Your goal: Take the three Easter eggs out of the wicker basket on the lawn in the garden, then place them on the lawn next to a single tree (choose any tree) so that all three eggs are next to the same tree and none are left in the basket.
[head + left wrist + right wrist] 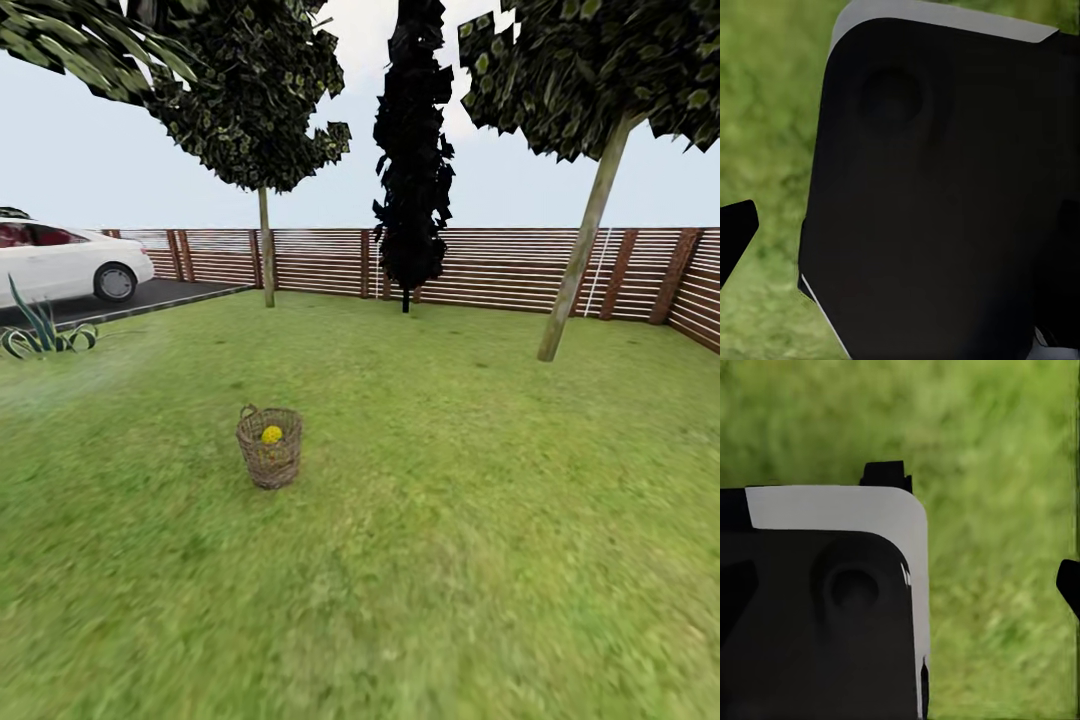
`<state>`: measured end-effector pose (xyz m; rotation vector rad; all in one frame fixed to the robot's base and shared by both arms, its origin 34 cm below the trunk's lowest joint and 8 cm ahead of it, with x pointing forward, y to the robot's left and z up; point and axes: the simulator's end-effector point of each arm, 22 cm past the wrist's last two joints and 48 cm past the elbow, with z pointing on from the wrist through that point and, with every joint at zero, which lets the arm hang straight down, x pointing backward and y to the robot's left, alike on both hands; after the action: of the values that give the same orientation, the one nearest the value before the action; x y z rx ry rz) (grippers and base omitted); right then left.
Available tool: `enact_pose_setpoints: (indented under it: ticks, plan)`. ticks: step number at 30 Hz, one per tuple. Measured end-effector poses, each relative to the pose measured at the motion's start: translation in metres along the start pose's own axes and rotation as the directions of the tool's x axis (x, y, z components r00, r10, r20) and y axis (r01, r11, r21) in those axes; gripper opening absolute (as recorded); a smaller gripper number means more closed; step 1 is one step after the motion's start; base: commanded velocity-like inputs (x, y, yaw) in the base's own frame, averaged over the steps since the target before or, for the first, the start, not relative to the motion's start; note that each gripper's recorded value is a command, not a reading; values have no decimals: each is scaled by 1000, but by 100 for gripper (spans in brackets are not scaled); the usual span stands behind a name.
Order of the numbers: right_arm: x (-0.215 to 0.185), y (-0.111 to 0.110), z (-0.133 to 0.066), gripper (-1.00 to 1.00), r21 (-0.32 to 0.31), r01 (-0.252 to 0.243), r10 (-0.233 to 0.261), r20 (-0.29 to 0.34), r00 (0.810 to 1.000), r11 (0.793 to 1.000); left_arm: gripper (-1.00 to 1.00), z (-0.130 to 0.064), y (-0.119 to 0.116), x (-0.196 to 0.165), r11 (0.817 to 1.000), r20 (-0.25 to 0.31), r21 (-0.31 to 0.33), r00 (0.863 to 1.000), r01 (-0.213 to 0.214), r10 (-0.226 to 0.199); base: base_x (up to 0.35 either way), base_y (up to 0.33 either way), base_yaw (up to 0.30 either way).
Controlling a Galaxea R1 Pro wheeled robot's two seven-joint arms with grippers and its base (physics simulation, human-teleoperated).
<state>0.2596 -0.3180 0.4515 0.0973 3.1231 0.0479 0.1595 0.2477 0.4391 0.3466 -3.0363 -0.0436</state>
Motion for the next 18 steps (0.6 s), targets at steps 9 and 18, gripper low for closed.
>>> enact_pose_setpoints:
  ticks: [9, 18]
  plan:
    - [1, 5, 1, 100, -7, 4, -4, -4, 1000, 1000, 100, 0, -2, 0, 1000, 0, 2, 1000, -1, 1, 340, -98, 0]
    - [2, 9, 1, 100, -11, 6, -6, -5, 1000, 1000, 100, 0, -3, 1, 1000, -1, 4, 1000, -4, 4, 341, -99, 0]
